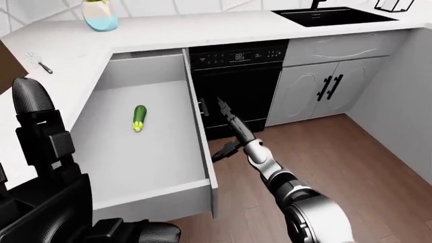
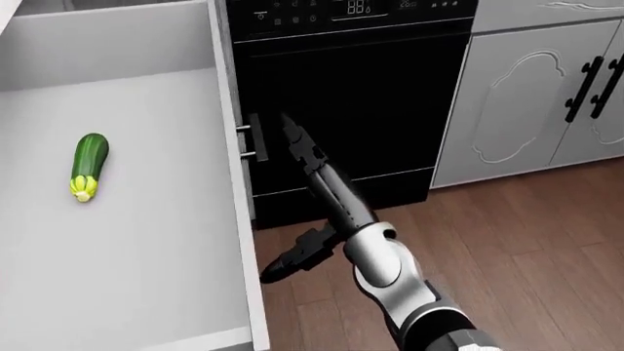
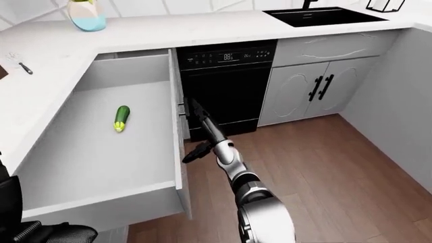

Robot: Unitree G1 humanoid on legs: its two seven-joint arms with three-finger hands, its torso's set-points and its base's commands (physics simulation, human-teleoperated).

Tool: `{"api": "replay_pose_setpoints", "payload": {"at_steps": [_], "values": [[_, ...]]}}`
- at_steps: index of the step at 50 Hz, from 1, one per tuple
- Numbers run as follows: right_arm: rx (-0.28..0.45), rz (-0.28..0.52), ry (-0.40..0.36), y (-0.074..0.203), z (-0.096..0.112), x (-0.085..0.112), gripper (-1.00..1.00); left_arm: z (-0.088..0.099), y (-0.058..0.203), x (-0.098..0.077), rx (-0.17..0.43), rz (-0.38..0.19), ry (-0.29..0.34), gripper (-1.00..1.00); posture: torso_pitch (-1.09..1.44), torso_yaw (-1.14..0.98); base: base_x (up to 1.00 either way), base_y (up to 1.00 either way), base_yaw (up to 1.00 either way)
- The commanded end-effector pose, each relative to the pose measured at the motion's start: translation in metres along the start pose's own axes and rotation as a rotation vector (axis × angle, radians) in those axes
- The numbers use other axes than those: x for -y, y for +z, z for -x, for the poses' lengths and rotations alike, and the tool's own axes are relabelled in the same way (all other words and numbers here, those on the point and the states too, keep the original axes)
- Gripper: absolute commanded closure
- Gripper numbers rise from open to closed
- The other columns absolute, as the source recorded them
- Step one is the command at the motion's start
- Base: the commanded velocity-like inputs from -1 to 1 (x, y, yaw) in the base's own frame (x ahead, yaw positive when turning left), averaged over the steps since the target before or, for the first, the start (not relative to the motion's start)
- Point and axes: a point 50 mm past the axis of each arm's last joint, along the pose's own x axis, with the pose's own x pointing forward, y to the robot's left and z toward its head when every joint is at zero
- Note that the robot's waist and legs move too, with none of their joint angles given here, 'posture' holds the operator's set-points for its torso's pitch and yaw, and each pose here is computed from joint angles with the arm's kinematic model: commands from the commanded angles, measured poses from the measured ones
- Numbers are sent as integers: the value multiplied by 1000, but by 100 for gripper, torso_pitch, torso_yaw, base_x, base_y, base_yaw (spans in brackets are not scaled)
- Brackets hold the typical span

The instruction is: Close the right drawer.

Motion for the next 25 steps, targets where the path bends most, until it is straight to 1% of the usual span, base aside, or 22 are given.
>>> {"api": "replay_pose_setpoints", "payload": {"at_steps": [1, 8, 14, 25], "values": [[77, 30, 67, 17, -7, -9, -100, -1, 9, 1, 52, 3, -8, -100, 0, 0, 0, 0, 0], [87, 36, 111, 21, -8, -22, -100, -1, 9, 1, 52, 4, -7, -100, 0, 0, 0, 0, 0], [92, 42, 127, 24, -10, -25, -100, -1, 9, 1, 53, 3, -6, -100, 0, 0, 0, 0, 0], [111, 49, 187, 32, -13, -39, -100, -2, 9, 0, 53, 7, -4, -100, 0, 0, 0, 0, 0]]}}
